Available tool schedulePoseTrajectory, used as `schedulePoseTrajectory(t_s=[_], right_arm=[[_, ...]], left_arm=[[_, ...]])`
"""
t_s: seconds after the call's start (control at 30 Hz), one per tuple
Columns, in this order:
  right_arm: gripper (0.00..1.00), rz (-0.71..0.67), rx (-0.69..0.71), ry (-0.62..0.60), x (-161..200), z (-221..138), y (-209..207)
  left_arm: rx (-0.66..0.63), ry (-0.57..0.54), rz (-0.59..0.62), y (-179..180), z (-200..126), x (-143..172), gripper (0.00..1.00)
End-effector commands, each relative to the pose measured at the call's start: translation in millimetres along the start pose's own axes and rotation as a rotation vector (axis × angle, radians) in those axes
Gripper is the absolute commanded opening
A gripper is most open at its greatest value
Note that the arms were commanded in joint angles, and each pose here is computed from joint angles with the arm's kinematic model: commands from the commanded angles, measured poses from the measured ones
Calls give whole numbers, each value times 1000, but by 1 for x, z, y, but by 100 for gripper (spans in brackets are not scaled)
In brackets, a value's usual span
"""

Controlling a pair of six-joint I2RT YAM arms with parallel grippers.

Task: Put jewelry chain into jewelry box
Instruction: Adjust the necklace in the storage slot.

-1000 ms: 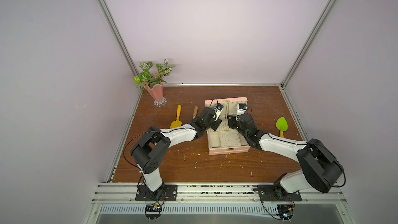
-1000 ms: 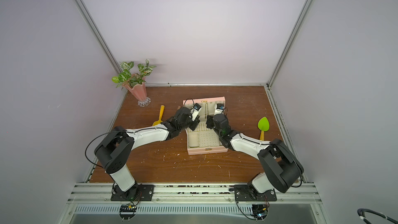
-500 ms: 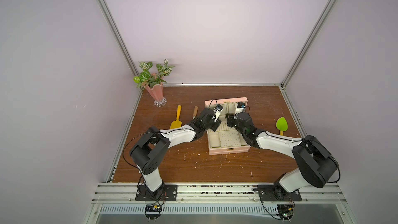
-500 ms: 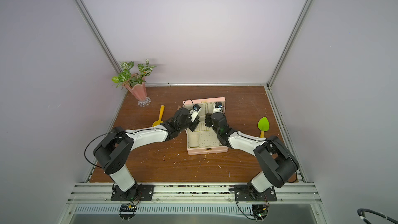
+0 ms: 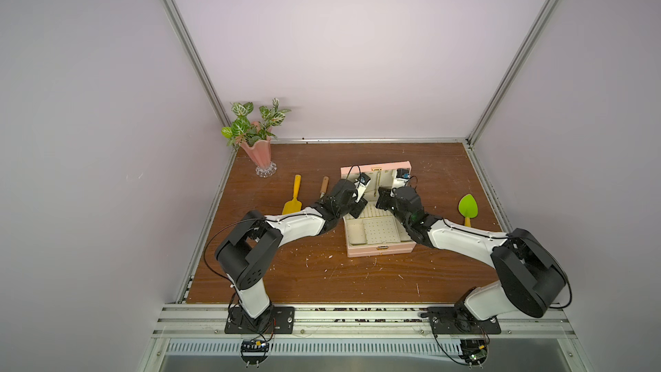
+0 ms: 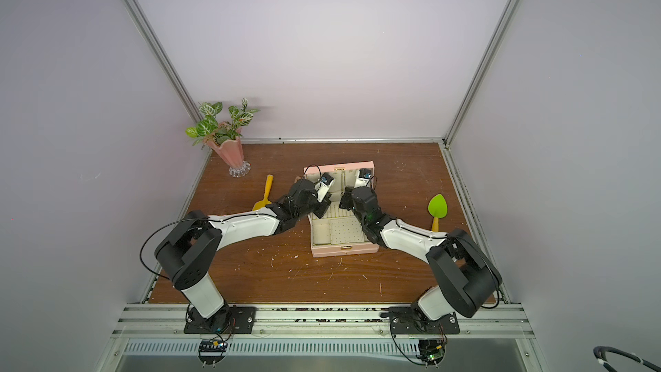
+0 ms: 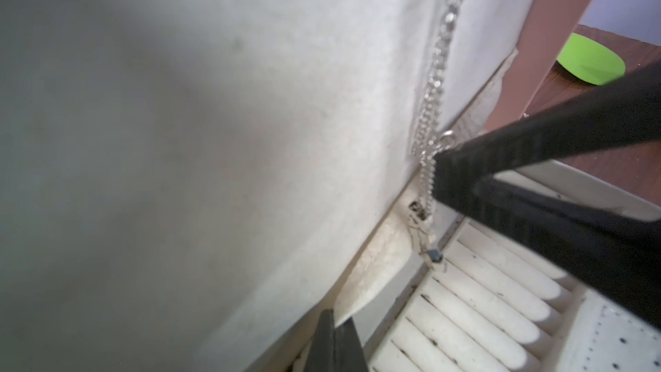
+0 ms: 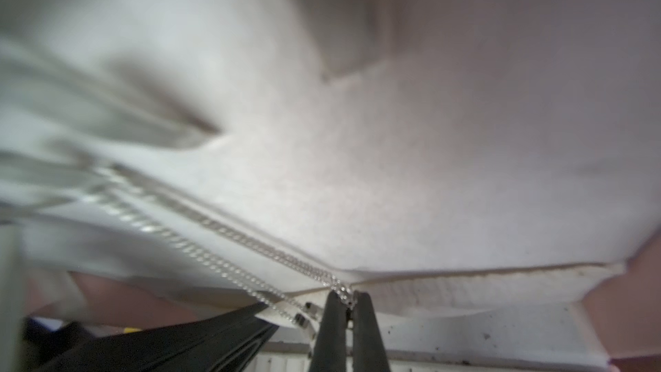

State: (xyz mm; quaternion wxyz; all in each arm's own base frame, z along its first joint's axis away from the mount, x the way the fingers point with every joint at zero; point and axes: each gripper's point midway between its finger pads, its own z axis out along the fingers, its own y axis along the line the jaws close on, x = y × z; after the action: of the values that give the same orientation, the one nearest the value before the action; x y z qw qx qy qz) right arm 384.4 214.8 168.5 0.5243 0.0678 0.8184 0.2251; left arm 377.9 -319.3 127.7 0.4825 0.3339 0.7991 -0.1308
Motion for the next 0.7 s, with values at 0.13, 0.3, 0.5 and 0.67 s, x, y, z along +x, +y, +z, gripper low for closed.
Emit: schedulePoseTrajectory(t_s=[0.13,0.3,0.5,0.67], right_arm=[[0,1,-70,-132,-45,-13,25],[0,11,-101,-149,-51,-14,32],[0,14,-116,-165,-55,-15,34],[0,22,-132,-175,-58,-15,39]], left_arm=[[55,-95,-21,-6,-10,-28,1],[64,-91,-18,-8,-10,-26,1],[69,-94,-12,-9,-11,-26,1],[86,-101,0,-12,-12,-26,1]])
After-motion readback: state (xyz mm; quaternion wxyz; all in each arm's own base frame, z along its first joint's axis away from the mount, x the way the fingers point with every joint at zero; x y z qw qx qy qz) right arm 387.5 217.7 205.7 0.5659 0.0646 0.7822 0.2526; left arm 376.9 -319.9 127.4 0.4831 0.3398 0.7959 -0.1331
